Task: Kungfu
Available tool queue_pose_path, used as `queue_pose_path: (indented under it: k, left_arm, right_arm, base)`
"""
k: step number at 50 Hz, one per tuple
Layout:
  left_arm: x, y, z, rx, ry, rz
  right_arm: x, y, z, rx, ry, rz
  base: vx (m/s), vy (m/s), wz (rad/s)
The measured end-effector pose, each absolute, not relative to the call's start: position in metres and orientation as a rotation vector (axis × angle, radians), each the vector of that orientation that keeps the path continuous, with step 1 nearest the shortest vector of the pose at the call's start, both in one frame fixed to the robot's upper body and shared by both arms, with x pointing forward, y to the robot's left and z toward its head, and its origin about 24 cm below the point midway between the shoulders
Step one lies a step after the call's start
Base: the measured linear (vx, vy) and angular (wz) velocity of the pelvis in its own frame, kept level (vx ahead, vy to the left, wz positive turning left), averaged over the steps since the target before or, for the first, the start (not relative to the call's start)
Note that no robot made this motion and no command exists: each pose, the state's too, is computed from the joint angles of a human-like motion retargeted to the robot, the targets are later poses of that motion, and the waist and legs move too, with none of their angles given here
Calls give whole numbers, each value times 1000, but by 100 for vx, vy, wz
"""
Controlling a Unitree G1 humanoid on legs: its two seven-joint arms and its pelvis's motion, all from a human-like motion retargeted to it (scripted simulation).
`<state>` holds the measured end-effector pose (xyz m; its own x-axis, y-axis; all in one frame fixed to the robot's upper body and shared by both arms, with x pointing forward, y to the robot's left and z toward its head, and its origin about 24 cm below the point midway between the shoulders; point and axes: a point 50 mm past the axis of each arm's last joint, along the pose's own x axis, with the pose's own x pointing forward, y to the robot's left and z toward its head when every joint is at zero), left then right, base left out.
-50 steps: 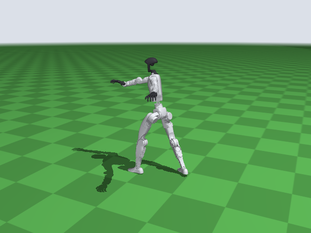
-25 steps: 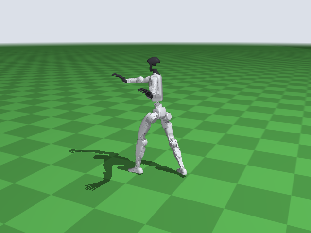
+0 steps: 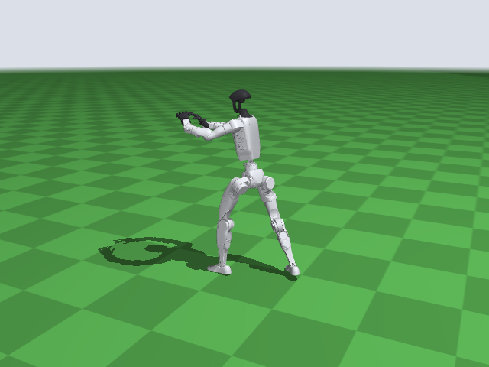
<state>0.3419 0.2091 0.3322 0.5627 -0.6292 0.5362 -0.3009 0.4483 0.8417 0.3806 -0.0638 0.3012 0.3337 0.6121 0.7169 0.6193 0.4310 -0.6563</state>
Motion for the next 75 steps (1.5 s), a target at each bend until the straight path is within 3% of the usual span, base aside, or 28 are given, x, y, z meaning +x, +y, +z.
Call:
queue_pose_path:
  k: [11,20,28,39,48,53,58,65,75]
  left_arm:
    - [312,208,345,1204,-1151,-310]
    - [308,239,331,1212,-941,-355]
    - [303,233,302,1335,-854,-456]
    - [296,192,149,1096,-683,-608]
    - [276,77,6,645,-360,-808]
    - [264,29,-16,635,-241,-990]
    - [266,12,-7,697,-323,-1043]
    - [260,7,-8,737,-350,-1149]
    - [279,25,16,782,-434,-1180]
  right_arm:
    - [348,-31,313,-976,-1521,206]
    - [335,-10,308,-1169,-1548,381]
    - [330,-8,282,-1300,-1567,475]
    - [312,-34,162,-1217,-1406,753]
    - [262,-109,35,-1084,-910,989]
    - [237,-147,21,-991,-816,942]
    - [221,-160,16,-957,-786,811]
    - [198,-165,5,-884,-709,659]
    - [175,-167,-9,-774,-470,664]
  base:
    - [-2,-1,-95]
    - [-17,2,-119]
    - [-22,-18,-123]
    - [-25,-31,-109]
    - [-32,-2,-58]
    - [-15,2,-45]
    - [-12,-2,-12]
    - [3,3,-30]
    - [3,10,31]
